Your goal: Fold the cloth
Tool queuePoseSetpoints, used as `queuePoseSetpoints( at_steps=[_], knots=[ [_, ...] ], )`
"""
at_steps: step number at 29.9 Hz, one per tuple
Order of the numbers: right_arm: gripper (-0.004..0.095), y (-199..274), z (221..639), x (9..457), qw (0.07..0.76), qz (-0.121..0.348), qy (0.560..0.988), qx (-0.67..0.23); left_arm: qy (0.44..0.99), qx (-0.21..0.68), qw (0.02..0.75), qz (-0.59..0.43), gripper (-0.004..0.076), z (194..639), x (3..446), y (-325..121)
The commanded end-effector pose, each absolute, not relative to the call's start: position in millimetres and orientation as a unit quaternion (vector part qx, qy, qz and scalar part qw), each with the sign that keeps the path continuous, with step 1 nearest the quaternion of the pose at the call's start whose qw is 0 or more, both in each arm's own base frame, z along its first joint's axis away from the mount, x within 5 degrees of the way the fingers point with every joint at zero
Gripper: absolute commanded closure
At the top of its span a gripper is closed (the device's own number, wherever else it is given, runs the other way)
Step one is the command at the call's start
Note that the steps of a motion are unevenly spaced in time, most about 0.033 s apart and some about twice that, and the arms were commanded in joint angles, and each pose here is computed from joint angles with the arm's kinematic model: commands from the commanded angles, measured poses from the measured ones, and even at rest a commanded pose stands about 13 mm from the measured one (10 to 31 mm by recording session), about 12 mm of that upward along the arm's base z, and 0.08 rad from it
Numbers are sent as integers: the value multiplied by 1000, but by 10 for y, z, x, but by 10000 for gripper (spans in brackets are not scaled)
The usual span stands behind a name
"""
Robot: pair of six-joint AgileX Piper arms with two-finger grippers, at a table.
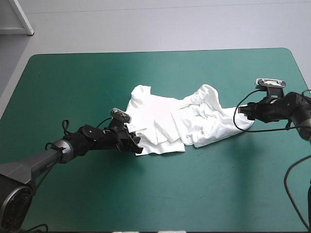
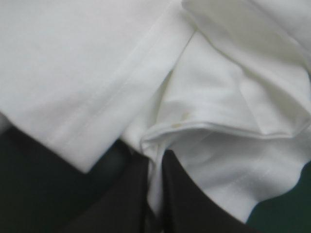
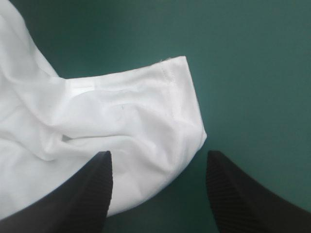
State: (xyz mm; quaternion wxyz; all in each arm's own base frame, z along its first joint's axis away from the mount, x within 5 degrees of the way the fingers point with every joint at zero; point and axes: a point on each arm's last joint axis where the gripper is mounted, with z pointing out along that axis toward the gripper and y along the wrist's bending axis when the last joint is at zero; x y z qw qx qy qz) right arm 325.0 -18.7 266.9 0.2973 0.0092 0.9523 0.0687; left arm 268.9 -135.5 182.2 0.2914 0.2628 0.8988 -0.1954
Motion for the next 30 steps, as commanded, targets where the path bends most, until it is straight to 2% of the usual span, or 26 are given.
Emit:
queuePoseSetpoints(
  at_steps=[1,9,14,16,20,27,30],
  knots=[
    [376,-234,2698,3432,326,64,943,8,892,279,283,-214,705,1877,2639,-1393],
    [376,-302,2386,3866,322,52,945,11,892,279,283,-215,705,1878,2639,-1393],
    [389,-299,2164,4001,275,59,960,-11,892,279,283,-213,705,1877,2641,-1392],
    [495,-283,2104,3993,254,63,965,-27,892,279,284,-213,705,1877,2642,-1391],
    [914,-269,2069,3962,232,68,969,-41,892,280,284,-212,705,1877,2642,-1390],
    [925,-259,2067,3937,219,73,972,-44,892,281,286,-207,705,1875,2649,-1380],
    [925,-260,2200,3919,241,68,967,-43,891,278,296,-201,705,1905,2657,-1368]
  ],
)
